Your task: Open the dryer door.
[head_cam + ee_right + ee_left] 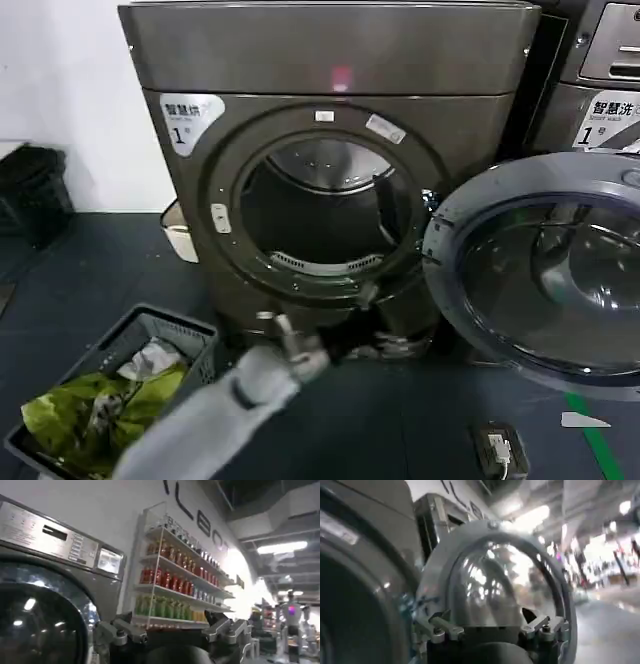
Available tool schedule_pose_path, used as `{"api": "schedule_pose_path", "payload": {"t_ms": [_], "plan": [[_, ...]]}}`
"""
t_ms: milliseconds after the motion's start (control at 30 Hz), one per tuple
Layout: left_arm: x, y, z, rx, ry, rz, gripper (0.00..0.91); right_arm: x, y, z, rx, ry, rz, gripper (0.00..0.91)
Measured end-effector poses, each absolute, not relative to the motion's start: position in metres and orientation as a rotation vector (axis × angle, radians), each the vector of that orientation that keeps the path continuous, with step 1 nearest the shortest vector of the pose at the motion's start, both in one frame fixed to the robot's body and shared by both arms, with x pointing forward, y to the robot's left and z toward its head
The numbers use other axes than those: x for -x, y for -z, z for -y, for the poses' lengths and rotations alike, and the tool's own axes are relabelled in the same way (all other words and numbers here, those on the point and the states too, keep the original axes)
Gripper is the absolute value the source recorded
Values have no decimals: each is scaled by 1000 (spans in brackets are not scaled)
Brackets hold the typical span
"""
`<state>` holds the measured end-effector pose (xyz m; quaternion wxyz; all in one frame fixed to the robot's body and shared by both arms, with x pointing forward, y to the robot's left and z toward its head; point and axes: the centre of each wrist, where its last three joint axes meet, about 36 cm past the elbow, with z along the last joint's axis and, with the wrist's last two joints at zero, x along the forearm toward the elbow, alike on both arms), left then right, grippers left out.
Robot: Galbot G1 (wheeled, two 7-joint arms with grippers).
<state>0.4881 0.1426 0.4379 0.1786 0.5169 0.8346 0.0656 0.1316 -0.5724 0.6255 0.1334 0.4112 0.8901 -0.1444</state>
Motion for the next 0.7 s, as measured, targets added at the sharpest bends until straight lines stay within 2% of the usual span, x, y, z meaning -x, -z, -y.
{"api": "schedule_pose_path", "payload": {"t_ms": [300, 700], "plan": [[-482, -446, -291, -1502, -721, -2567, 907, -123, -635, 575, -1342, 552, -2471, 907], [-473, -474, -424, -1417, -1167, -2794, 907, -119, -647, 580, -1417, 680, -2411, 907]]}}
